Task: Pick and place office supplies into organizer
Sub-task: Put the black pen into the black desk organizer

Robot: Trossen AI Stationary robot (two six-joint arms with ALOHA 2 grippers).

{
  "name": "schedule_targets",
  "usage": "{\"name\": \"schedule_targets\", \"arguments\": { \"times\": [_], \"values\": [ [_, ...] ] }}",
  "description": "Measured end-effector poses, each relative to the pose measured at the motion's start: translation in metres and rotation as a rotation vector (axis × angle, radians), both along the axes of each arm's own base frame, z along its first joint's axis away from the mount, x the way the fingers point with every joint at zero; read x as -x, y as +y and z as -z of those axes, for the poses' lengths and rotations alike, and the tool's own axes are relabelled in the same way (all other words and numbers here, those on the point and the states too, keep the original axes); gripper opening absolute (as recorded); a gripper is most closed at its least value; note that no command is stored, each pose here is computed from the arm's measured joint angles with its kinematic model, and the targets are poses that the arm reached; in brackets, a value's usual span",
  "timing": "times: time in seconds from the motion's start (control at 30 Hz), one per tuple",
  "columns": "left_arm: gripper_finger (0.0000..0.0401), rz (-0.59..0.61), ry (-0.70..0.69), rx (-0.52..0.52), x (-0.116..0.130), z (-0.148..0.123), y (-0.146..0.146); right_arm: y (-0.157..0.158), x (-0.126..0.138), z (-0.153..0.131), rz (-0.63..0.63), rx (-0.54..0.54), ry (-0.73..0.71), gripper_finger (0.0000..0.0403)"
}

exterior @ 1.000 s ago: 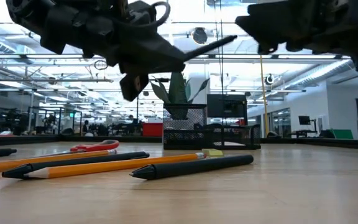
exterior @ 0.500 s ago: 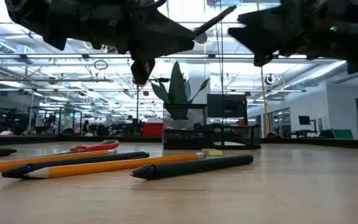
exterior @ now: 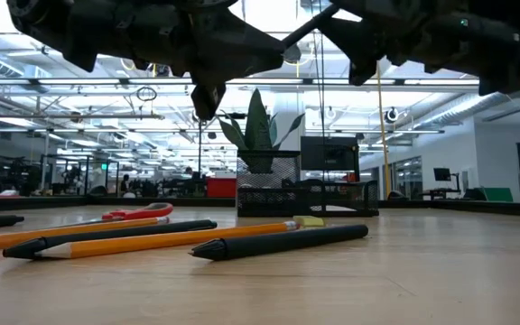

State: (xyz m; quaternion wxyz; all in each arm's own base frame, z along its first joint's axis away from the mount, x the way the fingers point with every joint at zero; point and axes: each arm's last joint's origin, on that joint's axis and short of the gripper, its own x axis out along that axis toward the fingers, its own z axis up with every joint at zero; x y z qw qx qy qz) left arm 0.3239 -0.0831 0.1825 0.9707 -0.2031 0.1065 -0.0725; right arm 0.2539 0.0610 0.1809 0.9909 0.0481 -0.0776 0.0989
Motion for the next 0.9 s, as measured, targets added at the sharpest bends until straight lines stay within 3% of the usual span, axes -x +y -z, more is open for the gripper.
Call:
{"name": "schedule_targets", "arguments": {
  "times": [0.27, 0.7, 0.9],
  "values": [
    [0.0031, -0.012, -0.001, -0.005, 0.0, 0.0, 0.0, 0.003, -0.019, 0.006, -0.001, -0.017, 0.038, 0.0158],
    [0.0041, -0.005, -0.003, -0.006, 0.0, 0.0, 0.0, 0.003, -0.023, 0.005, -0.052, -0.018, -0.018, 0.0032],
    [0.0041, -0.003, -0.006, -0.021, 0.0, 0.0, 0.0, 0.003, -0.023, 0.005, -0.062, -0.014, -0.016, 0.0032]
  ]
}}
